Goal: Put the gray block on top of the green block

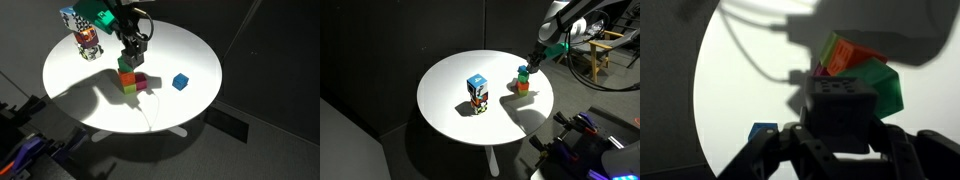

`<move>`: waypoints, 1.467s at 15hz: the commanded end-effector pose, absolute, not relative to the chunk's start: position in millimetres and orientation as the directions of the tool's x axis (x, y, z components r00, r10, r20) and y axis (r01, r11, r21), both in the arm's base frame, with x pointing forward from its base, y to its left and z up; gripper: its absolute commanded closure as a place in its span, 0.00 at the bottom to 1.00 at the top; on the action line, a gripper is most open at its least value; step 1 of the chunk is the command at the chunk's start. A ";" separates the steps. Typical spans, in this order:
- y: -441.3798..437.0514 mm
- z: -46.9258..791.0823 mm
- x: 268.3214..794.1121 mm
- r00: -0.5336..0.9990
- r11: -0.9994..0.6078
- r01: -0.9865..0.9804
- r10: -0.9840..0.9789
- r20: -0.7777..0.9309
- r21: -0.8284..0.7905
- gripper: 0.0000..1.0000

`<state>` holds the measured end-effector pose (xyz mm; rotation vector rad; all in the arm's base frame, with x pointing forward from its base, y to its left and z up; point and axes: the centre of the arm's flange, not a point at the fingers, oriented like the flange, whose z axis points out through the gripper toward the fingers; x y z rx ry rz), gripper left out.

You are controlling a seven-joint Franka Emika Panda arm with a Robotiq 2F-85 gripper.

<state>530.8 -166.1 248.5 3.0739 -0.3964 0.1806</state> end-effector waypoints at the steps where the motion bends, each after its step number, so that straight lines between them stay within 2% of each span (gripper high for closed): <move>1: -169.4 267.0 513.4 0.953 -0.961 -0.277 -0.274 0.128 0.004 0.72; 10: -163.4 278.5 504.3 0.950 -0.960 -0.279 -0.275 0.144 0.002 0.72; 22: -145.2 268.6 525.9 0.959 -0.969 -0.245 -0.245 0.141 -0.022 0.72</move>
